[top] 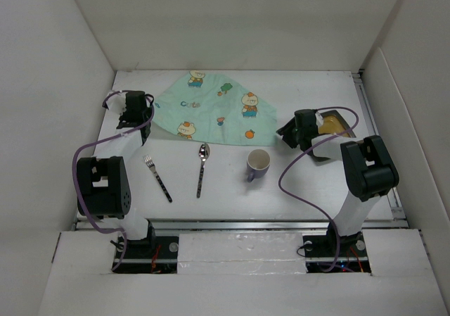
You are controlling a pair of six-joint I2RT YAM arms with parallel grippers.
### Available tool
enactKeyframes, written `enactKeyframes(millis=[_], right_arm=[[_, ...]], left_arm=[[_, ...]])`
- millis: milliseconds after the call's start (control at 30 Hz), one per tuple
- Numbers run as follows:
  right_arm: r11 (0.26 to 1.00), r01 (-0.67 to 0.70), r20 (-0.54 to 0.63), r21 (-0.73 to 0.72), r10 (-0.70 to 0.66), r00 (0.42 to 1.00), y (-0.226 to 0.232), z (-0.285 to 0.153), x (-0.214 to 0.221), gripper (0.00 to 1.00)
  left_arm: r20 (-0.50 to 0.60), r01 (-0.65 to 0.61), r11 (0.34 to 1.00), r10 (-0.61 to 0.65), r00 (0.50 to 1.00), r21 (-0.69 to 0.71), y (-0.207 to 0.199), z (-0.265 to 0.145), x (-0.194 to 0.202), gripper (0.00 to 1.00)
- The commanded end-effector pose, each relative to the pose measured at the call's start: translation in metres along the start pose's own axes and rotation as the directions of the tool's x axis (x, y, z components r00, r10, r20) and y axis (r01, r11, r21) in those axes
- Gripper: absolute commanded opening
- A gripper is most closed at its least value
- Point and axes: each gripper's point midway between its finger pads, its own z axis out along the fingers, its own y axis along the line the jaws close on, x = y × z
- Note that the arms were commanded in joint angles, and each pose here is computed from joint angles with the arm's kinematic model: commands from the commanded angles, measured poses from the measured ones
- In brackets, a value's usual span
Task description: Set the dinner table for one person
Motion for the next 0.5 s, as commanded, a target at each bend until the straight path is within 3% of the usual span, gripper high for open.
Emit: enactKeyframes(millis=[0, 167, 467], right_arm=[[1.0, -0.03, 0.0, 0.01, 0.03, 1.0, 0.004, 0.008, 0.009, 0.47], [0.998, 0.027, 0.002, 0.057, -0.027, 1.0, 0.004, 0.002, 0.02, 0.4], [0.99, 0.105, -0.043, 0.099, -0.102, 0.994, -0.012, -0.015, 0.059, 0.47]], left_arm=[[0.024, 0.019, 0.998, -0.02, 1.0, 0.054, -0.028, -0.004, -0.017, 0.0], [0.012, 0.046, 0.995, -0.047, 0.999, 0.09, -0.022, -0.009, -0.008, 0.0], [-0.008, 0.059, 0.991, -0.058, 0.998, 0.124, -0.034, -0.012, -0.01, 0.0]])
